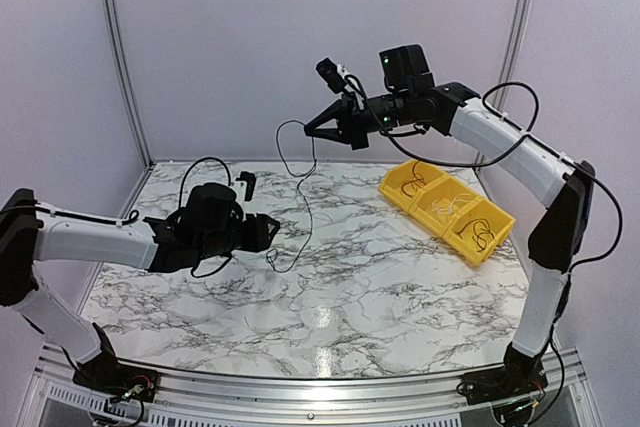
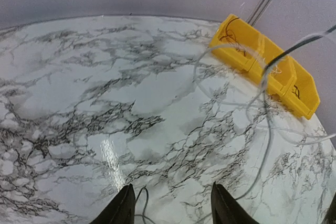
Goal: Untangle the cables
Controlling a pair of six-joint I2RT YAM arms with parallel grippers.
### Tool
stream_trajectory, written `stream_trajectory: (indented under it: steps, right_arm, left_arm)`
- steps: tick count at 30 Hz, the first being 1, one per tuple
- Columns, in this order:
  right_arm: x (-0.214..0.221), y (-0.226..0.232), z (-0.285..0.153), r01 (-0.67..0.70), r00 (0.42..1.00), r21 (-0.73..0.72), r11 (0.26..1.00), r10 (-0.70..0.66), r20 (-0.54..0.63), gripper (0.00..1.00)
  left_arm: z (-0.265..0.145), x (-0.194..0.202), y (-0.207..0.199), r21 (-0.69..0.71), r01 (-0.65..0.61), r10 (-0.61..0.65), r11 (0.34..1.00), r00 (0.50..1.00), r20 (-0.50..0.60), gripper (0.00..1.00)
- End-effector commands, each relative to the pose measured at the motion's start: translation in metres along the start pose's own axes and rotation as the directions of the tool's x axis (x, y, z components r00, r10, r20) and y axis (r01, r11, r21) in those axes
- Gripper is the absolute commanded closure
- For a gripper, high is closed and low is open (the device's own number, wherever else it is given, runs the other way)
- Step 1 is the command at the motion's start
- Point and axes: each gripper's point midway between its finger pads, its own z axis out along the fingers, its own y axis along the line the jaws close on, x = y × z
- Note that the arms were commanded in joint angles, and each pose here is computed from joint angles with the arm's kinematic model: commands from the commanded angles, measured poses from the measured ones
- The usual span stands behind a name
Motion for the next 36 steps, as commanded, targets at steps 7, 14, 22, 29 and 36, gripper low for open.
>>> stream_trajectory:
  steps: [7,14,22,29,36]
  right_arm:
    - [0.022,-0.014,0.020,-0.102,0.995,-0.033,0.994,0.102,-0.004,1.00]
    - [0.023,-0.010,0.023,-0.106,0.994,-0.037,0.994,0.105,-0.008,1.00]
    - [0.004,0.003,0.017,-0.114,0.993,-0.076,0.991,0.117,0.030,1.00]
    - [-0.055,0.021,-0.014,-0.018,0.991,-0.060,0.998,0.026,0.128,1.00]
    - [-0.126,0.042,-0.053,0.077,0.959,-0.035,0.996,-0.064,0.277,1.00]
  left_arm:
    - [-0.022,-0.073,-0.054,0.054,-0.309,0.297,0.950,0.941,0.164,0.43]
    - [0.002,-0.093,-0.087,0.129,-0.333,0.306,0.934,0.933,0.190,0.47]
    - [0.031,-0.118,-0.095,0.071,-0.318,0.292,0.945,0.923,0.251,0.59]
    - [0.055,-0.091,-0.077,0.026,-0.306,0.293,0.952,0.931,0.218,0.81]
    - [0.068,-0.041,-0.056,0.029,-0.306,0.301,0.952,0.947,0.110,0.83]
